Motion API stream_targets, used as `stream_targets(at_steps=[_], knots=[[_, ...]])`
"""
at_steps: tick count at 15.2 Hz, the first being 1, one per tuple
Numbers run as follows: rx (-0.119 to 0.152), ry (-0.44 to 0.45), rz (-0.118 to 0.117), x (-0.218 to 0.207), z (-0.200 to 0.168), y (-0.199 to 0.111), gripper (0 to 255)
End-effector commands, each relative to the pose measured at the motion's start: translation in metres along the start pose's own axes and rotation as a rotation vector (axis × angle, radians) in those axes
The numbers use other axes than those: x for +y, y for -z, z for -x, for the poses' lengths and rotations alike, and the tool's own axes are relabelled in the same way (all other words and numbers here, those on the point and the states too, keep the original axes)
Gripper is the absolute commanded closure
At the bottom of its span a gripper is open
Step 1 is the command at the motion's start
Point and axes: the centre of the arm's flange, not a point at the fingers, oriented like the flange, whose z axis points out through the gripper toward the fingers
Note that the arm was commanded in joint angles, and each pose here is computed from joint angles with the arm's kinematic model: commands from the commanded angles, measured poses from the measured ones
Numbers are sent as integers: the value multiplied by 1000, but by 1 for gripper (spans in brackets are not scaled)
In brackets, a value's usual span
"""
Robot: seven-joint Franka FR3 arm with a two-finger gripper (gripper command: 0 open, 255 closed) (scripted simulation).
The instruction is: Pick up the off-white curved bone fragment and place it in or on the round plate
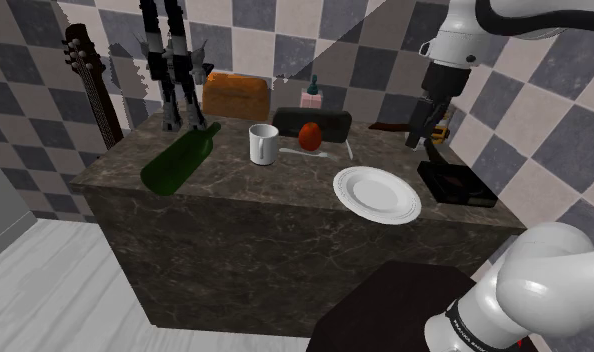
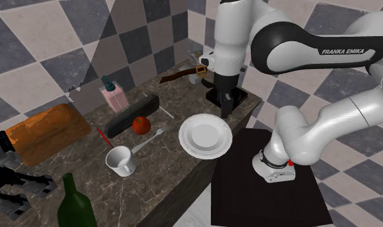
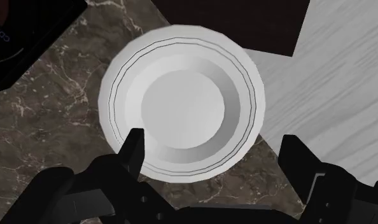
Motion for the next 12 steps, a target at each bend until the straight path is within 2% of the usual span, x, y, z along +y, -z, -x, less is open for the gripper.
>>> stream_targets(at_steps=[1,12], knots=[[0,0,0,0,0,0,0],[30,107,123,121,-1,-41,0]])
